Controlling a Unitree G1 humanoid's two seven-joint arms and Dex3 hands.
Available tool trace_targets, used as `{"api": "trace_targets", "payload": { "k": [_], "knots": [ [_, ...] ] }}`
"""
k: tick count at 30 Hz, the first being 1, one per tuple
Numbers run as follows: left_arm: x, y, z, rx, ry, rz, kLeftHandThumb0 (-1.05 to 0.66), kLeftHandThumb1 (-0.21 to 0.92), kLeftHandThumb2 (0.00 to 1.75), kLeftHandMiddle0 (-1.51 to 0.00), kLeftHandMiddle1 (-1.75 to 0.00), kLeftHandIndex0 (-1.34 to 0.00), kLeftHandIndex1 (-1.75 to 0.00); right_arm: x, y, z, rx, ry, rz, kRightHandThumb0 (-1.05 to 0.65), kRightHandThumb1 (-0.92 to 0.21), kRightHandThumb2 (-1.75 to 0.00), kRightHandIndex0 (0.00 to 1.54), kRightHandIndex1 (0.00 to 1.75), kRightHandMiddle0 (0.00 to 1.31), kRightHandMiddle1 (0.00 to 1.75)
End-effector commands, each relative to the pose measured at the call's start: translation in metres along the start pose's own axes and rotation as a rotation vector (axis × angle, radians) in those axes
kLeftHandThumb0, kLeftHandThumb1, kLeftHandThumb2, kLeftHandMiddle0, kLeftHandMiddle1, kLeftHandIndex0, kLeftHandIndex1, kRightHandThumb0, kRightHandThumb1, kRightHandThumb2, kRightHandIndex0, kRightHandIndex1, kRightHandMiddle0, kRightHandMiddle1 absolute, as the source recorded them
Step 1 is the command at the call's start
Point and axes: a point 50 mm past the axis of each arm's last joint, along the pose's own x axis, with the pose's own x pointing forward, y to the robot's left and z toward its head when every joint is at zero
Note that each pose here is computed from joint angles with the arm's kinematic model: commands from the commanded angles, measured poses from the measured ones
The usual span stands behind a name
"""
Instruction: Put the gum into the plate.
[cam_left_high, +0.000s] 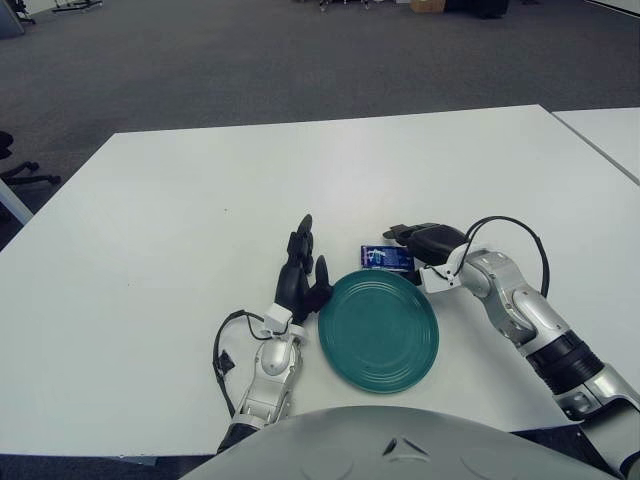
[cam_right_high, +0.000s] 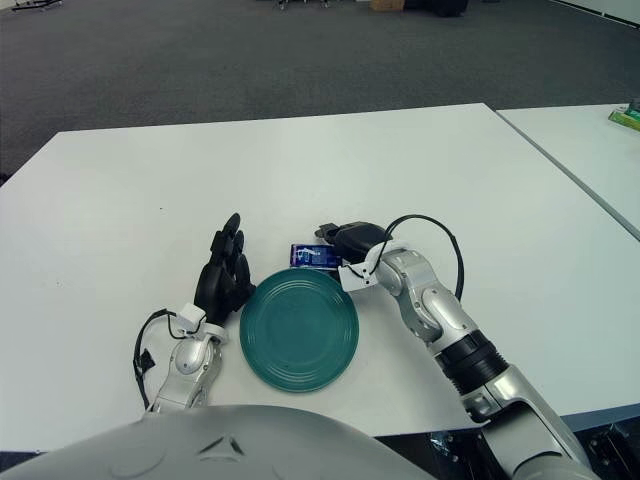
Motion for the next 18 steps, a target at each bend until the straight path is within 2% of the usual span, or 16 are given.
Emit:
{"api": "trace_targets", "payload": {
  "k": [1,18],
  "knots": [
    [-0.0035,-0.0132,-0.0098,-0.111,0.078,0.080,-0.84,0.92,0.94,-0.17,-0.03,0.00,-0.43,0.0068,0.0024,0.0085,0.006,-0.026,0.015,-0.78,-0.92,-0.34,0.35,0.02,0.00,0.36],
    [-0.0028,-0.0106,-0.0057,-0.104,0.080,0.085,-0.88,0.92,1.01,-0.17,-0.01,0.00,-0.44,0.0116,-0.0030,0.0179,0.008,-0.046,0.006,-0.80,-0.92,-0.30,0.36,0.01,0.00,0.40]
  ]
}}
